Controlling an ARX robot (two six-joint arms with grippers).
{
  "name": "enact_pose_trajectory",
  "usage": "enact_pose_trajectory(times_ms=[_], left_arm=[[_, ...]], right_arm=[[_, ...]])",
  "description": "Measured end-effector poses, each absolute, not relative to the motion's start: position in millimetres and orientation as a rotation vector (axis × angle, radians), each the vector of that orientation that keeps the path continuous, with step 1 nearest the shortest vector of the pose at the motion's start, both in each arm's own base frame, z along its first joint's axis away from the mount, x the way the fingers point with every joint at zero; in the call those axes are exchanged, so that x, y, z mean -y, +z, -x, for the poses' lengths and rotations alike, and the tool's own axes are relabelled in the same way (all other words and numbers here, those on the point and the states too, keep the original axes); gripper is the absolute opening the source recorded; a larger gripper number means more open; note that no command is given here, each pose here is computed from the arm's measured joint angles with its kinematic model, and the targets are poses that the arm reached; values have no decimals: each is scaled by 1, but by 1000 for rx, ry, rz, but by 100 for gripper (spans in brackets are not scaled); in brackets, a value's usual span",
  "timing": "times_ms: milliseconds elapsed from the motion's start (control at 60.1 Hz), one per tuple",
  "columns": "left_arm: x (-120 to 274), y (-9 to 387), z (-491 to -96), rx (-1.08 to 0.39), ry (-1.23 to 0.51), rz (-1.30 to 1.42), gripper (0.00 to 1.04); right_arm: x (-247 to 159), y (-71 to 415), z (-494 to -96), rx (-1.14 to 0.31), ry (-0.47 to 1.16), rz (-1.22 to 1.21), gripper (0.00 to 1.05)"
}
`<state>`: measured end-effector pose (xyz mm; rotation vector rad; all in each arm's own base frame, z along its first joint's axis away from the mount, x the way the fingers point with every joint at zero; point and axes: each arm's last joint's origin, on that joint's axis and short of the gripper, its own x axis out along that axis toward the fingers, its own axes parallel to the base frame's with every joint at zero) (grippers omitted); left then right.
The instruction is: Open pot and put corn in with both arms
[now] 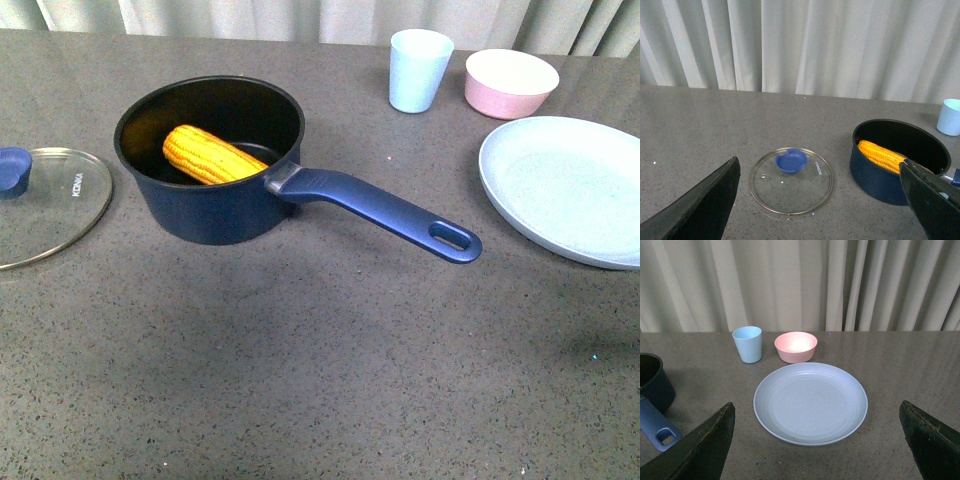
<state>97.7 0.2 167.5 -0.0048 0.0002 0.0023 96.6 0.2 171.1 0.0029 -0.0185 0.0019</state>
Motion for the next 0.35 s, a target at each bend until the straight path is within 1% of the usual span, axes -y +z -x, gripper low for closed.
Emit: enact_pose_trajectory(times_ms=[349], left_arm=[[0,167,-98,0,2,5,96]], right_arm=[[0,171,-97,18,2,-3,96]])
